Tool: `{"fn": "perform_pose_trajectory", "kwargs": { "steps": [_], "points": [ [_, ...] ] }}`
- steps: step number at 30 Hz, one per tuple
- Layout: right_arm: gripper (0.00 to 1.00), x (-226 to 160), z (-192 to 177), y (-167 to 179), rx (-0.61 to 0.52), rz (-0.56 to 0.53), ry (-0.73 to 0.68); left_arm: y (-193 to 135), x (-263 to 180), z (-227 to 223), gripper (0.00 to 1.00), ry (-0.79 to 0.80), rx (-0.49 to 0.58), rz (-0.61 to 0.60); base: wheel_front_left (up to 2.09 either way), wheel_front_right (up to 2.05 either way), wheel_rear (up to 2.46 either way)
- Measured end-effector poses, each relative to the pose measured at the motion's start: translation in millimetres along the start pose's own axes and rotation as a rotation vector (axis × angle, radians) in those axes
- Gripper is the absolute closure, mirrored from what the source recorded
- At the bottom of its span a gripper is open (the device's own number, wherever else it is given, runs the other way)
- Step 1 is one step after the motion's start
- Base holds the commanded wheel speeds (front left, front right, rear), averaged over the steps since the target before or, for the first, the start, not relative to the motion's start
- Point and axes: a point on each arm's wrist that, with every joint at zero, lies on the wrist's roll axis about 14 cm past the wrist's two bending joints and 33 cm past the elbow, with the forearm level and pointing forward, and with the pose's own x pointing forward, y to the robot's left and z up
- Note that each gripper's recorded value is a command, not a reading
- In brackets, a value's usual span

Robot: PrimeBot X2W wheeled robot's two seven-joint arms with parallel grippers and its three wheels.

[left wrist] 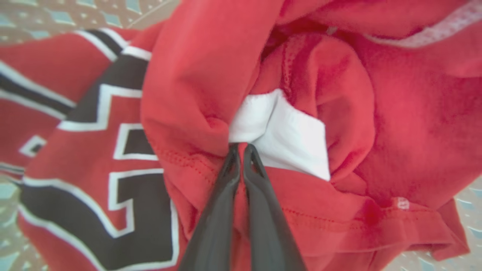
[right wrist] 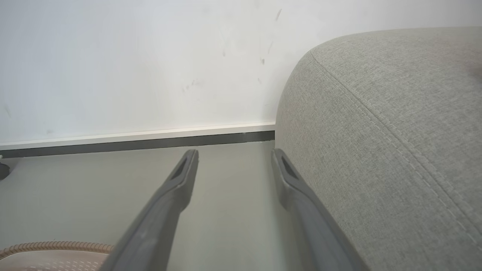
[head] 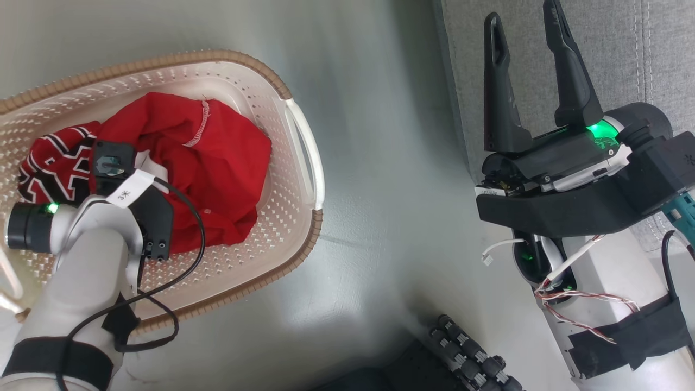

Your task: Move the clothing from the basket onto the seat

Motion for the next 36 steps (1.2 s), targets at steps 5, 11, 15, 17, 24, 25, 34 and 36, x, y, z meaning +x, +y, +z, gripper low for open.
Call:
{"fn": "perform_pose_trajectory", "kwargs": {
  "steps": [5,11,15,17,24,25,34,36],
  "points": [
    [0.0,0,4,1,0.001,0.007,-0.01,0,-7,8,1.0,-0.036,-0.017,-0.004,0.0,0.0,0.0],
    [0.0,1,12,2,-0.022,0.02,-0.024,-2,-22,30,1.0,-0.129,-0.064,-0.025,0.0,0.0,0.0],
    [0.0,1,23,5,-0.033,0.038,-0.043,-4,-40,50,1.0,-0.222,-0.113,-0.04,0.0,0.0,0.0],
    [0.0,1,28,7,-0.034,0.044,-0.052,-3,-48,58,1.0,-0.265,-0.13,-0.041,0.0,0.0,0.0],
    [0.0,-5,48,9,-0.044,0.052,-0.081,-5,-84,73,1.0,-0.391,-0.165,-0.038,0.0,0.0,0.0],
    [0.0,-7,50,10,-0.044,0.054,-0.081,-5,-89,76,1.0,-0.411,-0.17,-0.034,0.0,0.0,0.0],
    [0.0,-26,70,19,-0.056,0.088,-0.098,5,-144,96,1.0,-0.566,-0.243,-0.015,0.0,0.0,0.0],
    [0.0,-30,76,21,-0.056,0.093,-0.104,5,-156,98,1.0,-0.593,-0.246,-0.015,0.0,0.0,0.0]
  ]
}}
